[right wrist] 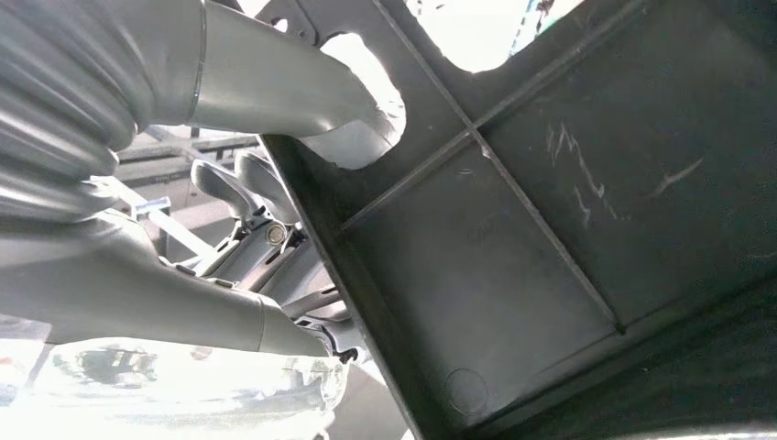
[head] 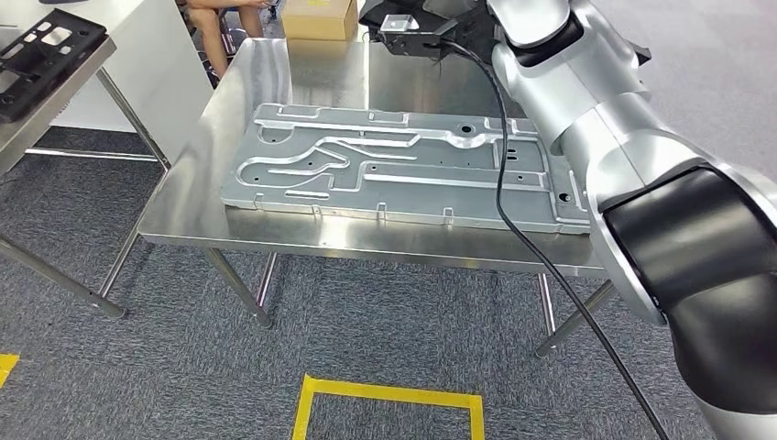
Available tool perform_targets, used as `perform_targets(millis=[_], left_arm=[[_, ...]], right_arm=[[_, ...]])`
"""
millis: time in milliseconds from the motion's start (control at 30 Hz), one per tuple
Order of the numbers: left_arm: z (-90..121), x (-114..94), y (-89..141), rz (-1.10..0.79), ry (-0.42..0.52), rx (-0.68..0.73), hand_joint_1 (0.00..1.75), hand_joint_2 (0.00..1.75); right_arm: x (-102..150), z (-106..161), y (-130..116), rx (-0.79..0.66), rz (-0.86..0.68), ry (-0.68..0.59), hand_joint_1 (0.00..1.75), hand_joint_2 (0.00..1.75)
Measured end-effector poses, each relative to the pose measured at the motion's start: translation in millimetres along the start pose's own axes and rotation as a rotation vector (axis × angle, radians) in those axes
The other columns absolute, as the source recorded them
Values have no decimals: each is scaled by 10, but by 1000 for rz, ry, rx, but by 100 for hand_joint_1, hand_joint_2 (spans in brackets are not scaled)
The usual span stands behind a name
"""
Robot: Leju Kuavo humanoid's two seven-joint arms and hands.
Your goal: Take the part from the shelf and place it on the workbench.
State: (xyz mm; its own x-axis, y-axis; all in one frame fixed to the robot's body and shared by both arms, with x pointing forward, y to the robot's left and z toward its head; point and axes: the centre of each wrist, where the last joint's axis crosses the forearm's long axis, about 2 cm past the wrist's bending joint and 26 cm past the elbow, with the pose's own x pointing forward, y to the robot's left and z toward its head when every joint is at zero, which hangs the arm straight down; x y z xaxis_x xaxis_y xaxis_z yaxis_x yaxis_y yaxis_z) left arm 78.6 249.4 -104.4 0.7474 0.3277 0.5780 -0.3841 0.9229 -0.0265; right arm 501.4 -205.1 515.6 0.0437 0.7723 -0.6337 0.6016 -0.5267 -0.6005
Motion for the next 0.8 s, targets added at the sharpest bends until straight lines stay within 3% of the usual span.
perform_targets(millis=[367, 800], left_arm=[[-9, 18, -1, -6, 17, 6, 0, 175], [-37, 93, -75, -23, 5, -43, 0, 175]], right_arm=[[-10, 47, 110, 14, -36, 7, 175, 175], [481, 538, 877, 132, -170, 9, 175, 175]])
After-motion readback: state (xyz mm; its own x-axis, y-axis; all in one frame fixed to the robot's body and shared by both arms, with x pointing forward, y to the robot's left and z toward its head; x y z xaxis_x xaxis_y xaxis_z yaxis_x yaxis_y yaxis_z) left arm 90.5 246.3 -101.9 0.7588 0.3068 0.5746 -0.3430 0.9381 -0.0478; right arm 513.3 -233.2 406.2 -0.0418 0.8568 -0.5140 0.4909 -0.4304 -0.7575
